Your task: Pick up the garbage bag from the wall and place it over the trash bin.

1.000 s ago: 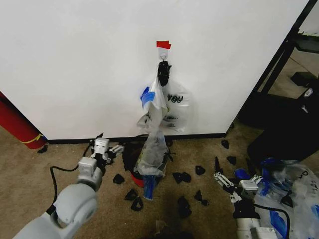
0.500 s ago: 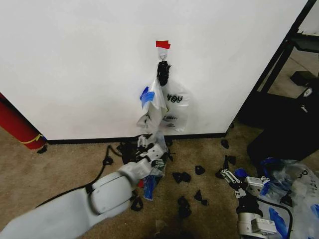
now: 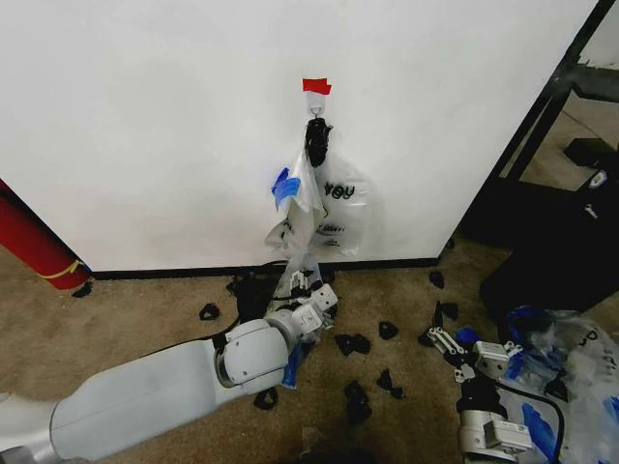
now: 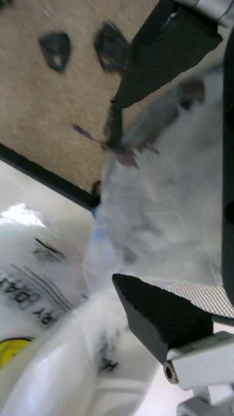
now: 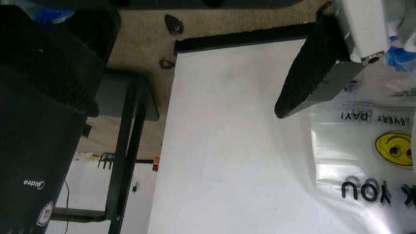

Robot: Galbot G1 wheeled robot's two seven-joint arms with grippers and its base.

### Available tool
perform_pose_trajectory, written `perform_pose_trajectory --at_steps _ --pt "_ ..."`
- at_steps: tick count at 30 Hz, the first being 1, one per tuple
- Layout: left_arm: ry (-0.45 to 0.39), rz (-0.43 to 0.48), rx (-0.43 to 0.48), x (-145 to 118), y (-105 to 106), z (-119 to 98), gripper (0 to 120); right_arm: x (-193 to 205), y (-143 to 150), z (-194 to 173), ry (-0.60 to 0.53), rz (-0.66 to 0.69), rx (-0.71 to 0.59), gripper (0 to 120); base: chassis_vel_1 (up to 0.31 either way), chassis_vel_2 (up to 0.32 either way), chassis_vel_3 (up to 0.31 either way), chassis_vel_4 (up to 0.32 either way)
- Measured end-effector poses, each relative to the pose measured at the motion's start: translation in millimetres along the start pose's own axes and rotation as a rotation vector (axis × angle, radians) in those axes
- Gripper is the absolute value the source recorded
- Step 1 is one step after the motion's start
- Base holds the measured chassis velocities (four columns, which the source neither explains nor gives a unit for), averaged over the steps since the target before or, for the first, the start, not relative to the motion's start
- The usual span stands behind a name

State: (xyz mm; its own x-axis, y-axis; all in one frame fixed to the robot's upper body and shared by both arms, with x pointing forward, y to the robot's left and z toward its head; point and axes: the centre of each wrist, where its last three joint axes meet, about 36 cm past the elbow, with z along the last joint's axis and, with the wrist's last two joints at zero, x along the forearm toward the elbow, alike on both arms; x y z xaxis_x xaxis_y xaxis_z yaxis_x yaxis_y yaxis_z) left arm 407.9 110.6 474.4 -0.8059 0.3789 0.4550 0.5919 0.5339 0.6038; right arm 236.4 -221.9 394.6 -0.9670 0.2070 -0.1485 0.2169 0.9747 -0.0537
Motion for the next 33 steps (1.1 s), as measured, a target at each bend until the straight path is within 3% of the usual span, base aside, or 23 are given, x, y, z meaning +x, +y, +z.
perform_pose_trajectory --at_steps 8,15,26,33 --pt "0.026 -0.047 -0.076 -10 -2 16 100 0 0 -3 -0.007 -0.003 -0.010 100 0.000 0.000 0.000 0.000" --pt "0.053 -0.063 -0.063 -16 6 22 100 0 3 -5 -0.011 -0.013 -0.019 100 0.000 0.000 0.000 0.000" --pt "0.133 -0.166 -0.010 -24 51 44 100 -5 10 -7 -0.022 -0.039 -0.028 100 0.000 0.000 0.000 0.000" --pt "0.128 -0.197 0.024 -10 69 45 100 -6 12 -8 -0.023 -0.050 -0.030 100 0.000 0.000 0.000 0.000"
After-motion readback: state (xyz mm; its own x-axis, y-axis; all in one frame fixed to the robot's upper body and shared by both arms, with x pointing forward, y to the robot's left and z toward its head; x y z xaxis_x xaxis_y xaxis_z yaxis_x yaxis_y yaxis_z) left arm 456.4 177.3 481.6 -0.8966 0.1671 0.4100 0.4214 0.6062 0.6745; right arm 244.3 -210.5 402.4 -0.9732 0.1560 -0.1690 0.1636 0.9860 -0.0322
